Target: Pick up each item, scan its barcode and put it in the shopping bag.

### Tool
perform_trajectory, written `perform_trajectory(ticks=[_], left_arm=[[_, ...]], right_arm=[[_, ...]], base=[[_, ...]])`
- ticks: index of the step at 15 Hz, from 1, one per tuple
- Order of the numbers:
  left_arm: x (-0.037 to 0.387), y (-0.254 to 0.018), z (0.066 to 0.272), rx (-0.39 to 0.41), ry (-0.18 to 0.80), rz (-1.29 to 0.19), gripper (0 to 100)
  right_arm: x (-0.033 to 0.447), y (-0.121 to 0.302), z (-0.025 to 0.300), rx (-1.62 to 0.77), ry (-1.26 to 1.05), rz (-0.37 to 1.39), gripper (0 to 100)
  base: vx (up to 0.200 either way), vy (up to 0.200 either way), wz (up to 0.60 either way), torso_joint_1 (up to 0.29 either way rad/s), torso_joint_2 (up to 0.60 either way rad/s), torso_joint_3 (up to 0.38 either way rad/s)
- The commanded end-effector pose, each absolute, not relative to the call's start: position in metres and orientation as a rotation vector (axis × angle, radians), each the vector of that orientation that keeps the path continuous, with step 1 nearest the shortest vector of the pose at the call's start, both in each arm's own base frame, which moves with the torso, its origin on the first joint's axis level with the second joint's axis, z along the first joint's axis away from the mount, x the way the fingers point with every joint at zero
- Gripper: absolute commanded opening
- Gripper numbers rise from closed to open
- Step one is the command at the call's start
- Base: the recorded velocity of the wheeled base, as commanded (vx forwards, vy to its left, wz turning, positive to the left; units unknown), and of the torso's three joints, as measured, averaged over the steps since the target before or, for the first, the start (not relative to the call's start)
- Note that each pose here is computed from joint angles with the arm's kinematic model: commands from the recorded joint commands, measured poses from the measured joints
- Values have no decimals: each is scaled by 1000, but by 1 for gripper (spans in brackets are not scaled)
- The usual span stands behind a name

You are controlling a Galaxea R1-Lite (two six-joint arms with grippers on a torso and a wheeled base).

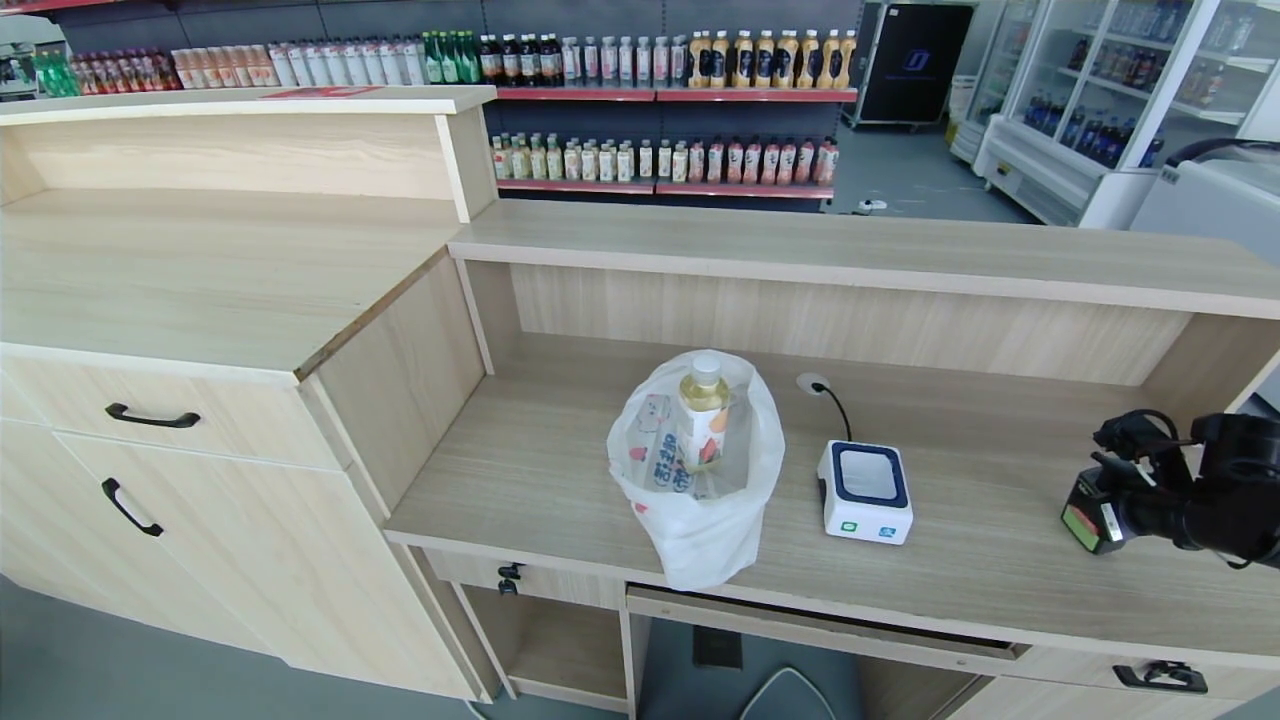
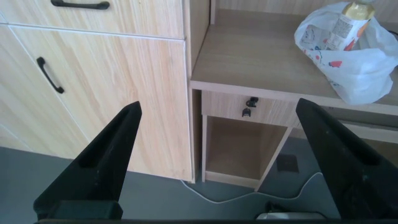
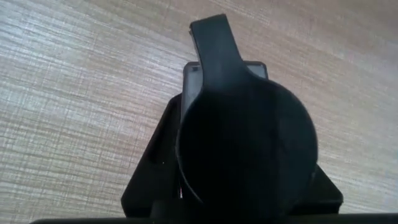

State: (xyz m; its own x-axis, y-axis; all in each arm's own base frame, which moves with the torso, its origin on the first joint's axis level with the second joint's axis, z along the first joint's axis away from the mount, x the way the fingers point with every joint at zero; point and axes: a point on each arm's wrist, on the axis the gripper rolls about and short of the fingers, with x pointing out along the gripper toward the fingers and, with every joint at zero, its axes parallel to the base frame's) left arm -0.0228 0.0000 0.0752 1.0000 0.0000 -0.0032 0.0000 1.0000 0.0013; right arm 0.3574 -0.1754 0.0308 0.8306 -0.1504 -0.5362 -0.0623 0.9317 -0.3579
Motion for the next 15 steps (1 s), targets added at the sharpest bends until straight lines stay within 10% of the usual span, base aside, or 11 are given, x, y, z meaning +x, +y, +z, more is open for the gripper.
perform_trajectory(ticks=[1, 4, 10, 15], left_arm=[[-23, 0, 75, 2, 3, 0, 100], [-23, 0, 75, 2, 3, 0, 100], [-23, 0, 75, 2, 3, 0, 100], [-23, 0, 75, 2, 3, 0, 100]], right_arm=[[359, -172, 39, -400, 560, -47, 0], [361, -171, 55, -523, 508, -36, 0], [236, -58, 207, -1231, 37, 126, 0], [213, 49, 222, -1727, -597, 508, 0]], base=[[0, 0, 0, 0, 0, 0], [0, 0, 0, 0, 0, 0], [0, 0, 0, 0, 0, 0], [0, 0, 0, 0, 0, 0]])
